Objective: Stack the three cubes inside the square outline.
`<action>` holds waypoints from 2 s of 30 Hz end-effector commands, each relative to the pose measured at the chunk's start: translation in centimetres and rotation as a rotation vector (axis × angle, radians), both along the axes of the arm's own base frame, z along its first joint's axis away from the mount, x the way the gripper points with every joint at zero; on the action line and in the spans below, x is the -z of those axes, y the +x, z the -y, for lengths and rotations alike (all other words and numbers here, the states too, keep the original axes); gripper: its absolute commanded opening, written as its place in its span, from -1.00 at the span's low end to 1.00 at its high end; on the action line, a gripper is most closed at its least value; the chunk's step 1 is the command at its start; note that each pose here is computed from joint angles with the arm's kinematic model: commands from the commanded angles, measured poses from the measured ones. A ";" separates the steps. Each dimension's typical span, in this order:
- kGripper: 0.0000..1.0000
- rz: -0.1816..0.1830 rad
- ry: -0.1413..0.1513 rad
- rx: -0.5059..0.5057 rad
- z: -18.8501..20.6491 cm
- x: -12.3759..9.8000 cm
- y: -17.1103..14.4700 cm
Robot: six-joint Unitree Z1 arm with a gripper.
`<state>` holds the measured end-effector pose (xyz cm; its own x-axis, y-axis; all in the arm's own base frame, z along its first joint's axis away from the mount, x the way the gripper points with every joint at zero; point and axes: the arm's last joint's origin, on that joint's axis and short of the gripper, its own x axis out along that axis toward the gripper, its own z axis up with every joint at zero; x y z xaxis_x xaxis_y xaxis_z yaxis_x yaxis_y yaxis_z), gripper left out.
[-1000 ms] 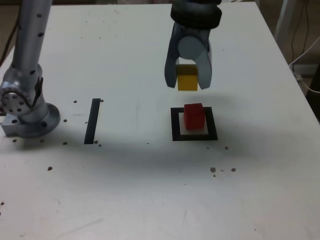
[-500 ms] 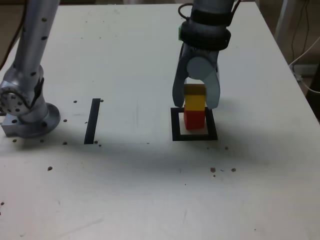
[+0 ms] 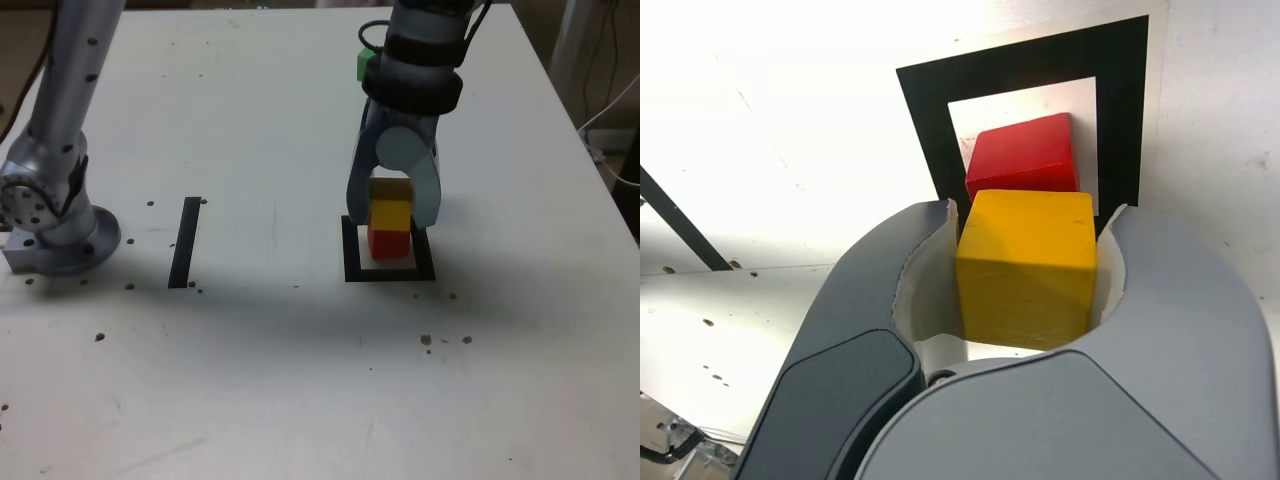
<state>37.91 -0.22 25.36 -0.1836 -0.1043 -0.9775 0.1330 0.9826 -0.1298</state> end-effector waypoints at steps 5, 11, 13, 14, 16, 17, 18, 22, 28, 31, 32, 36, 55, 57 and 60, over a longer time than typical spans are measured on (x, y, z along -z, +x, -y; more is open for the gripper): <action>0.58 -0.008 -0.005 0.008 0.0 0.8 -0.1; 0.98 -0.015 -0.010 0.007 0.0 1.2 -0.3; 0.99 -0.011 -0.008 0.007 0.0 1.1 -0.4; 0.99 -0.007 -0.006 0.007 0.0 1.0 -0.4; 0.99 0.007 0.005 0.006 0.0 0.6 -0.5; 0.99 0.016 0.011 0.005 -0.1 0.3 -0.6; 0.99 0.024 0.019 0.003 -0.2 -0.1 -0.6; 0.99 0.052 0.059 -0.023 -1.5 -1.5 -1.2; 0.99 0.047 0.112 -0.106 -5.9 -3.1 -2.7; 0.99 0.046 0.130 -0.145 -8.8 -3.6 -3.5; 0.99 0.047 0.134 -0.156 -9.8 -3.7 -3.7; 0.99 0.053 0.139 -0.172 -13.9 -4.0 -4.3; 0.98 0.100 0.120 0.019 -30.1 -3.7 -5.3; 0.98 0.094 0.112 0.027 -31.2 -3.1 -5.3; 0.97 0.087 0.097 0.041 -32.6 -2.0 -5.0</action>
<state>32.93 32.14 27.80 -0.0856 0.0139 -0.9962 0.1774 0.9841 -0.0015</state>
